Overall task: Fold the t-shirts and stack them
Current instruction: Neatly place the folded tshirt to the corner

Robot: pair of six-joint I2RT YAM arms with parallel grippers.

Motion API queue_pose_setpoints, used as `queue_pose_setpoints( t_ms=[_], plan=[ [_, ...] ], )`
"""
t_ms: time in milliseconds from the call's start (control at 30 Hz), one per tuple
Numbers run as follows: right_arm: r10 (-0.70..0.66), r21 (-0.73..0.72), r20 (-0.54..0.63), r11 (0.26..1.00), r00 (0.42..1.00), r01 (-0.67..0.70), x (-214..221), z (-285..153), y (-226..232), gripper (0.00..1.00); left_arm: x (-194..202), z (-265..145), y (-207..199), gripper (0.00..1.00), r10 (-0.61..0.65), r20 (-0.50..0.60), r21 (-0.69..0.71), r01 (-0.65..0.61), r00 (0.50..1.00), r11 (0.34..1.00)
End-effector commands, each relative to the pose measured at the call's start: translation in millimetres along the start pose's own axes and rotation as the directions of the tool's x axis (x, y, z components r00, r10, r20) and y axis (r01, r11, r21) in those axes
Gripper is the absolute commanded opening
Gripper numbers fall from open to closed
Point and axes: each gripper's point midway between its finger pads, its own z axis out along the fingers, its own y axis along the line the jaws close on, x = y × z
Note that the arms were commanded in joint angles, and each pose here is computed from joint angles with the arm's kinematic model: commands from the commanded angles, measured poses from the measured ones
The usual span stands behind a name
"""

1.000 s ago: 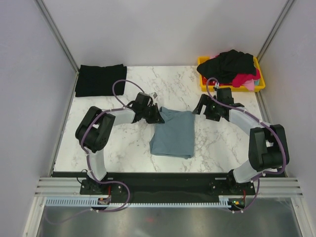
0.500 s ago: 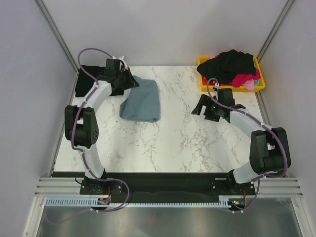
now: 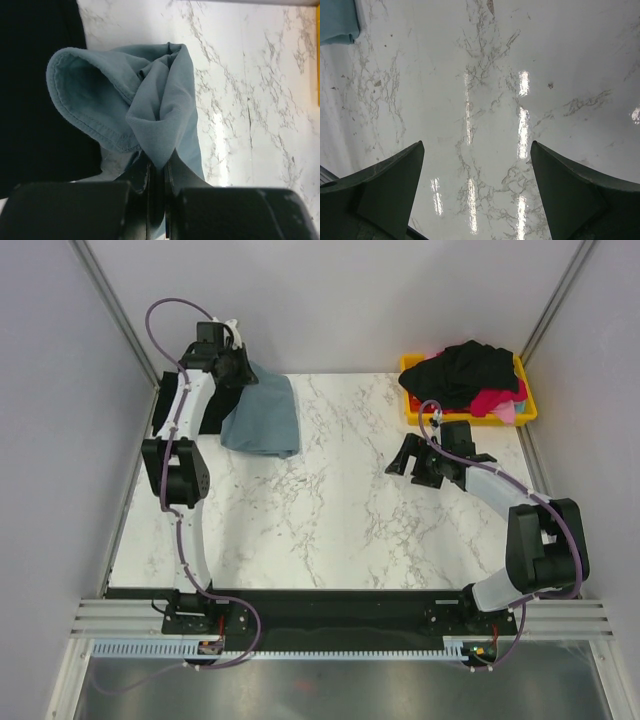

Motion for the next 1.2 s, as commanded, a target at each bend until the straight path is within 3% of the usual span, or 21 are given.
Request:
queue_pose_setpoints(
  t_ms=[0,167,500,700,933,1033,1167],
  plan=[
    [-0.012,-0.058,0.037,0.998,0.999,0.014,-10,-2,12,0.96,-49,-24,23,0.02,0.070,0.119,-0.031,-0.066,0.990,0.997],
    [-0.004,-0.089,0.028,0.996,1.000,0.006,-10,1,17,0.96,-61,-10,36,0.02,0.090,0.159,-0.056,-0.082,0.983,0.995],
    [0.003,-0.096,-0.004,0.995,1.000,-0.003,0,7,17,0.95,-97,4,115,0.02,0.111,0.313,-0.113,-0.079,0.943,0.990],
    [0.003,-0.072,-0.019,0.997,1.000,-0.004,5,13,10,0.95,-121,5,156,0.02,0.050,0.438,-0.094,-0.010,0.898,0.996],
    [-0.008,-0.060,-0.042,0.998,0.999,0.005,12,19,8,0.95,-153,-2,181,0.05,0.082,0.562,-0.114,-0.021,0.823,0.993],
    [-0.012,-0.053,-0.052,0.999,0.999,0.010,15,22,7,0.95,-156,-4,196,0.12,0.062,0.591,-0.115,0.008,0.804,0.993],
    [-0.009,-0.042,-0.069,0.999,0.998,0.007,18,29,4,0.94,-142,14,208,0.28,0.048,0.573,-0.113,0.021,0.818,0.993]
  ],
)
